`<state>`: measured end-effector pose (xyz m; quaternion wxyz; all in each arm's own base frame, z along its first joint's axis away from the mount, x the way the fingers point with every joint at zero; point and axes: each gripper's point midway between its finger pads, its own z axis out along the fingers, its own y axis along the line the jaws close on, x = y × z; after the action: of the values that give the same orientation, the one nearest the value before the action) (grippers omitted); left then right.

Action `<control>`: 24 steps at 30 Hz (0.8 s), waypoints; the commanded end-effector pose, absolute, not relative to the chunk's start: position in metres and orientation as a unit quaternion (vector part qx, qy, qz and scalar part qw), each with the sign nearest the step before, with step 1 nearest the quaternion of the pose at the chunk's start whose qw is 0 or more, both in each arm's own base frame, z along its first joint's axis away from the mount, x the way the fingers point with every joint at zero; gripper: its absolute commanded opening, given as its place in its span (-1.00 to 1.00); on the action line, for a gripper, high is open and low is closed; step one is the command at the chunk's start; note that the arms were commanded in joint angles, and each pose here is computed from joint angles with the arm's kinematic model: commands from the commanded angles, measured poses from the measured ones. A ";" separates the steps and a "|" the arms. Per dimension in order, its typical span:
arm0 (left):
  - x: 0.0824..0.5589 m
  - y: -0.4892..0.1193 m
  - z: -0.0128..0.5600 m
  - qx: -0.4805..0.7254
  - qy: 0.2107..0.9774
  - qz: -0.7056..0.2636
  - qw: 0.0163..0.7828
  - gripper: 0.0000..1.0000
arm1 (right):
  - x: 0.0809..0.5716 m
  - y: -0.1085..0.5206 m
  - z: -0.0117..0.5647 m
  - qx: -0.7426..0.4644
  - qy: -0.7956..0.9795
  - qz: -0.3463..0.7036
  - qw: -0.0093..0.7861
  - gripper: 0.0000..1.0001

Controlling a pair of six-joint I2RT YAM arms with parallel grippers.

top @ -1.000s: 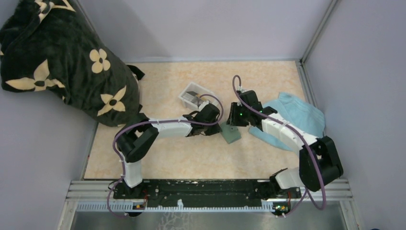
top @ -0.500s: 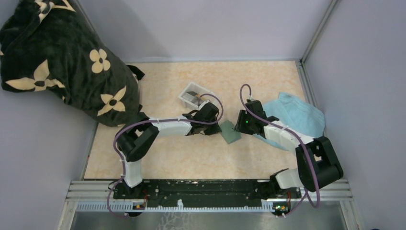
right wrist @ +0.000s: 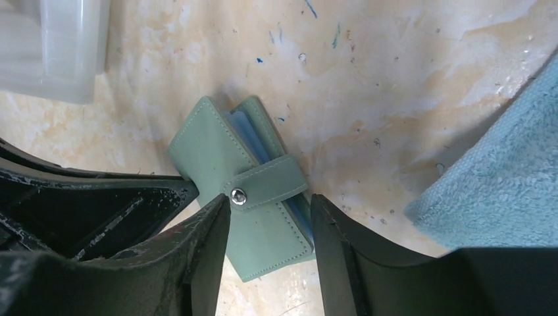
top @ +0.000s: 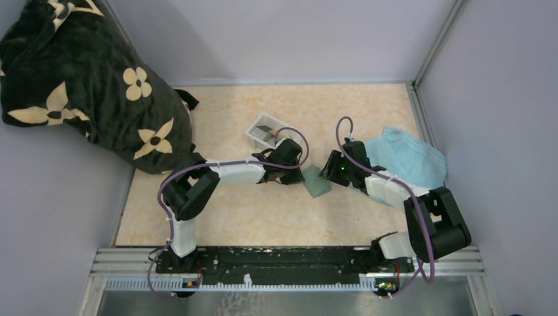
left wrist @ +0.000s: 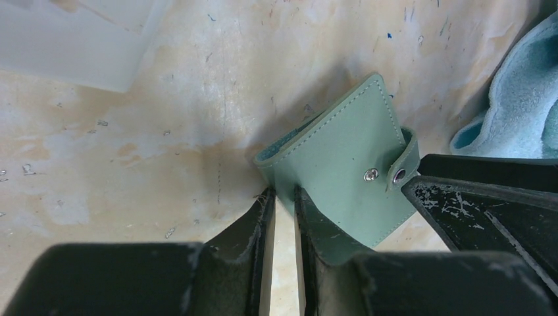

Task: Put the credit cards into the card holder
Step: Close the card holder at the center of the board.

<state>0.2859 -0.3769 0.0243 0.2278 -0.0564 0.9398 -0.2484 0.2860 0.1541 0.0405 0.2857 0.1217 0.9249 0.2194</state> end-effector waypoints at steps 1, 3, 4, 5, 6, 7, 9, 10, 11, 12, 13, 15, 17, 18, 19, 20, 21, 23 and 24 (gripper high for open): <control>0.274 -0.345 -0.014 -0.038 0.966 -0.168 0.194 -0.54 | 0.300 0.154 0.051 0.135 0.906 0.246 0.316 0.04; 0.274 -0.344 -0.016 -0.035 0.967 -0.164 0.190 -0.54 | 0.301 0.152 0.049 0.139 0.905 0.249 0.316 0.06; 0.274 -0.343 -0.018 -0.033 0.968 -0.162 0.188 -0.54 | 0.302 0.151 0.048 0.141 0.904 0.250 0.316 0.06; 0.274 -0.342 -0.019 -0.032 0.969 -0.159 0.186 -0.54 | 0.302 0.149 0.046 0.144 0.905 0.250 0.314 0.06; 0.273 -0.342 -0.020 -0.031 0.970 -0.157 0.184 -0.54 | 0.303 0.148 0.043 0.146 0.904 0.251 0.313 0.06; 0.273 -0.342 -0.021 -0.029 0.970 -0.155 0.183 -0.54 | 0.303 0.147 0.042 0.148 0.904 0.253 0.312 0.06; 0.274 -0.342 -0.022 -0.026 0.971 -0.152 0.181 -0.54 | 0.304 0.146 0.037 0.153 0.902 0.258 0.311 0.06; 0.274 -0.342 -0.023 -0.026 0.972 -0.151 0.179 -0.54 | 0.303 0.146 0.035 0.155 0.901 0.262 0.309 0.06; 0.274 -0.341 -0.024 -0.025 0.972 -0.150 0.179 -0.54 | 0.303 0.146 0.034 0.155 0.900 0.267 0.307 0.06; 0.275 -0.342 -0.024 -0.024 0.972 -0.150 0.179 -0.54 | 0.302 0.147 0.031 0.156 0.900 0.269 0.304 0.06; 0.275 -0.342 -0.024 -0.024 0.973 -0.149 0.178 -0.54 | 0.301 0.147 0.029 0.156 0.901 0.271 0.301 0.05; 0.276 -0.343 -0.024 -0.023 0.973 -0.147 0.177 -0.54 | 0.299 0.149 0.025 0.156 0.901 0.276 0.297 0.04; 0.277 -0.344 -0.024 -0.021 0.973 -0.147 0.178 -0.55 | 0.296 0.151 0.022 0.155 0.902 0.282 0.289 0.03; 0.278 -0.344 -0.024 -0.021 0.973 -0.146 0.178 -0.55 | 0.294 0.152 0.020 0.156 0.902 0.284 0.285 0.02; 0.279 -0.344 -0.024 -0.021 0.973 -0.146 0.179 -0.55 | 0.290 0.152 0.017 0.159 0.903 0.285 0.280 0.02; 0.279 -0.344 -0.023 -0.021 0.973 -0.147 0.179 -0.55 | 0.287 0.152 0.015 0.161 0.903 0.287 0.278 0.01; 0.279 -0.344 -0.022 -0.021 0.973 -0.146 0.180 -0.55 | 0.284 0.152 0.014 0.162 0.902 0.289 0.276 0.01; 0.280 -0.344 -0.022 -0.020 0.972 -0.147 0.181 -0.55 | 0.279 0.150 0.013 0.166 0.902 0.290 0.275 0.00; 0.281 -0.344 -0.022 -0.020 0.972 -0.147 0.182 -0.55 | 0.277 0.150 0.014 0.166 0.901 0.291 0.276 0.00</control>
<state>0.2927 -0.3806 0.0234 0.2144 -0.0282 0.9483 -0.2324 0.3008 0.1549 0.0322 0.3096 0.1542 0.8898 0.2977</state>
